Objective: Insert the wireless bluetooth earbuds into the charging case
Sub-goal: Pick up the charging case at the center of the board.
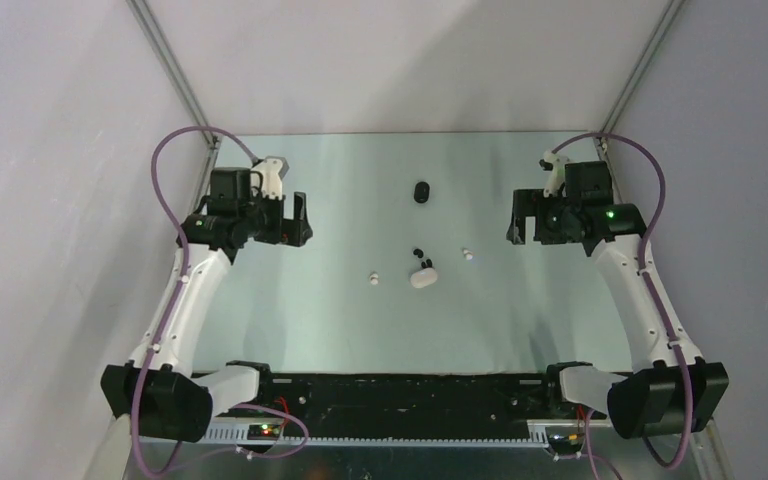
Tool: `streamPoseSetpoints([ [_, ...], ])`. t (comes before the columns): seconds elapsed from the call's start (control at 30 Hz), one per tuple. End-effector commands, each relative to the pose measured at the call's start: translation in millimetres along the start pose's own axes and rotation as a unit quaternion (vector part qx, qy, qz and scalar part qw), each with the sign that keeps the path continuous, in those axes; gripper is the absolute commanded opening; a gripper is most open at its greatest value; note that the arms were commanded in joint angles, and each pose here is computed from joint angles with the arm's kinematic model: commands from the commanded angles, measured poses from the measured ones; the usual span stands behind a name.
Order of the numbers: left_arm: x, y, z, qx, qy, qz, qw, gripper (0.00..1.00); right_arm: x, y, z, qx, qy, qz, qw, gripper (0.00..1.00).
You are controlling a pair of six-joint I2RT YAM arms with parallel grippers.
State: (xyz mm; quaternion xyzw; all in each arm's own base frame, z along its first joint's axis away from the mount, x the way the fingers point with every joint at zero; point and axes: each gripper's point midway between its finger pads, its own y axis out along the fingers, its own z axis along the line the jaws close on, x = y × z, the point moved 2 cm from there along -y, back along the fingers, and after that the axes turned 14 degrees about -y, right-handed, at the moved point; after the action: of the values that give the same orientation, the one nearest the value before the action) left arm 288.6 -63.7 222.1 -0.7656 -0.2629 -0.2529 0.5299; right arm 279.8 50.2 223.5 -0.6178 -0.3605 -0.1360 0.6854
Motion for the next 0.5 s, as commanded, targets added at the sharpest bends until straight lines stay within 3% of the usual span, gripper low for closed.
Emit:
streamPoseSetpoints([
  [0.0,-10.4,0.8,-3.8,-0.017,-0.016,0.014,1.000,1.00,3.8,6.6,18.8,0.063,0.033,-0.005,0.997,0.99],
  [0.17,-21.8,7.2,-4.4,-0.015,-0.062,0.034,0.997,0.98,2.8,26.0,59.0,0.176,0.081,0.031,0.981,0.89],
  [0.33,-37.5,14.4,-10.0,-0.030,-0.097,0.061,0.993,0.93,-12.2,58.3,83.9,0.190,0.076,0.100,0.974,0.80],
  [0.47,-55.2,24.9,-44.7,-0.094,-0.046,0.095,0.990,0.90,-19.9,70.7,116.3,0.234,0.072,0.130,0.961,0.77],
])
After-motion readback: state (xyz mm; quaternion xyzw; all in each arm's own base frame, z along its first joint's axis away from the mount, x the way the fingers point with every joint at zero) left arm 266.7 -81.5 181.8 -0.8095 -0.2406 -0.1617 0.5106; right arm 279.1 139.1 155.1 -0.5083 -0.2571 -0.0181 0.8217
